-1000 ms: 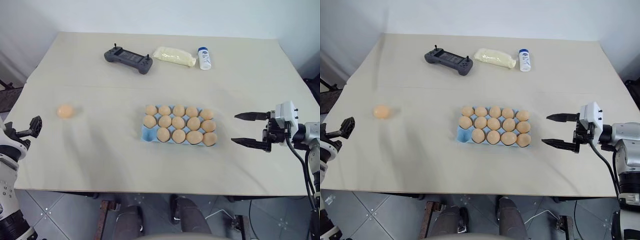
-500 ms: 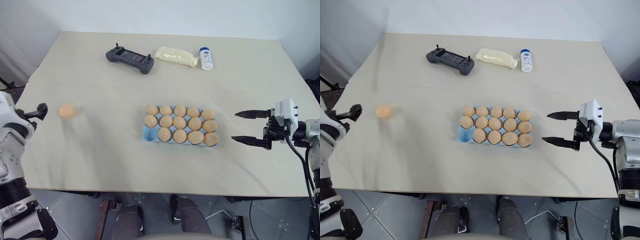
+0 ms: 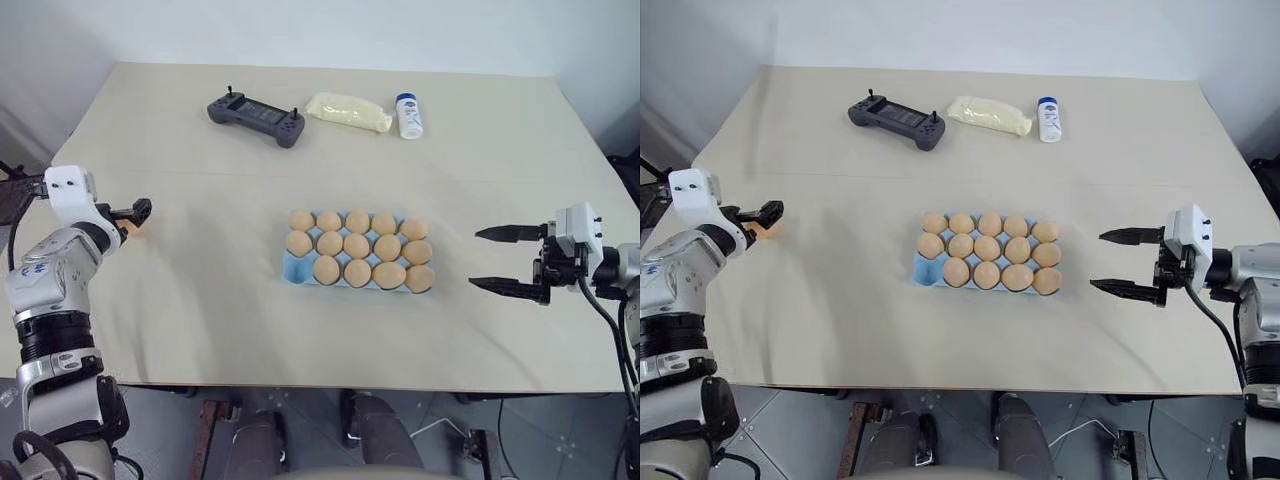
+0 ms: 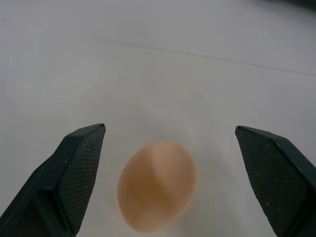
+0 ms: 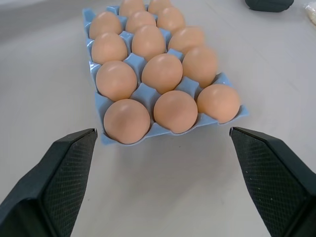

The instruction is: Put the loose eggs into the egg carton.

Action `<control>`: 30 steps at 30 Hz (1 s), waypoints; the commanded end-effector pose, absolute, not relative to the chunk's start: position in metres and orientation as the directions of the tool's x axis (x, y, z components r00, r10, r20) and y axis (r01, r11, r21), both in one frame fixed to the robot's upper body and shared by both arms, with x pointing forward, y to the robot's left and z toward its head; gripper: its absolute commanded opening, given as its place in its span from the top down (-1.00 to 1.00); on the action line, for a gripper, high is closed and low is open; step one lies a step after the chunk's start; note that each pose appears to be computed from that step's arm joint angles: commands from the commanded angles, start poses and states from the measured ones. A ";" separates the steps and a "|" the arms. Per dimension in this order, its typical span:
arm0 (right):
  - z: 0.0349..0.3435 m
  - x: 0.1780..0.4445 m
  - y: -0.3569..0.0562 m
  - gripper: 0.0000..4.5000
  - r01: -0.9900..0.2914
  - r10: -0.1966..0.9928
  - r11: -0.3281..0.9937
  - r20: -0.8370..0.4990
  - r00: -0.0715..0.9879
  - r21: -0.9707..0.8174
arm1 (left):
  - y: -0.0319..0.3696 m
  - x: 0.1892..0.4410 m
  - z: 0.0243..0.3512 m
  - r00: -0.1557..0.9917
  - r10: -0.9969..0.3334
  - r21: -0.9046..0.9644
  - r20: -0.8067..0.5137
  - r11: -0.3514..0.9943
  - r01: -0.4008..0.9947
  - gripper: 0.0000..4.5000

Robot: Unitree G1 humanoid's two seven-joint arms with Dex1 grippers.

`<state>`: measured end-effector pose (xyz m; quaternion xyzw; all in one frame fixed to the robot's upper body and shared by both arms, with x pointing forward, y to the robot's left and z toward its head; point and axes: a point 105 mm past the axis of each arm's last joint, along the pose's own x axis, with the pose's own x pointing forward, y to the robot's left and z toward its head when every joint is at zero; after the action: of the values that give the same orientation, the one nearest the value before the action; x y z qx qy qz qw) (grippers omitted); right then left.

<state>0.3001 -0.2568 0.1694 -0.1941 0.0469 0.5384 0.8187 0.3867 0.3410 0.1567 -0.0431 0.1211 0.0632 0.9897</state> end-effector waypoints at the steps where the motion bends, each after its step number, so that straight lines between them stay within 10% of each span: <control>1: 0.187 0.295 -0.265 -1.00 -0.883 0.858 0.341 -0.278 0.433 -0.322 | 0.348 0.390 0.166 0.959 0.150 -0.058 -0.242 0.984 -0.169 -1.00; 9: 0.188 0.294 -0.268 -1.00 -0.878 0.849 0.351 -0.286 0.446 -0.327 | 0.343 0.393 0.153 0.933 0.143 -0.064 -0.331 0.983 -0.173 -1.00; 19: 0.190 0.294 -0.268 -1.00 -0.871 0.847 0.357 -0.277 0.454 -0.336 | 0.332 0.399 0.164 0.946 0.117 -0.034 -0.303 0.990 -0.134 0.12; 30: 0.193 0.288 -0.269 -1.00 -0.860 0.847 0.374 -0.249 0.469 -0.347 | 0.210 0.413 0.241 0.946 -0.324 0.105 -0.009 0.941 0.323 0.17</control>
<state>0.2932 -0.2630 0.1741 -0.2052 0.0420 0.5253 0.8247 0.4175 0.2345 0.2128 0.0291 0.0575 -0.1111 0.9917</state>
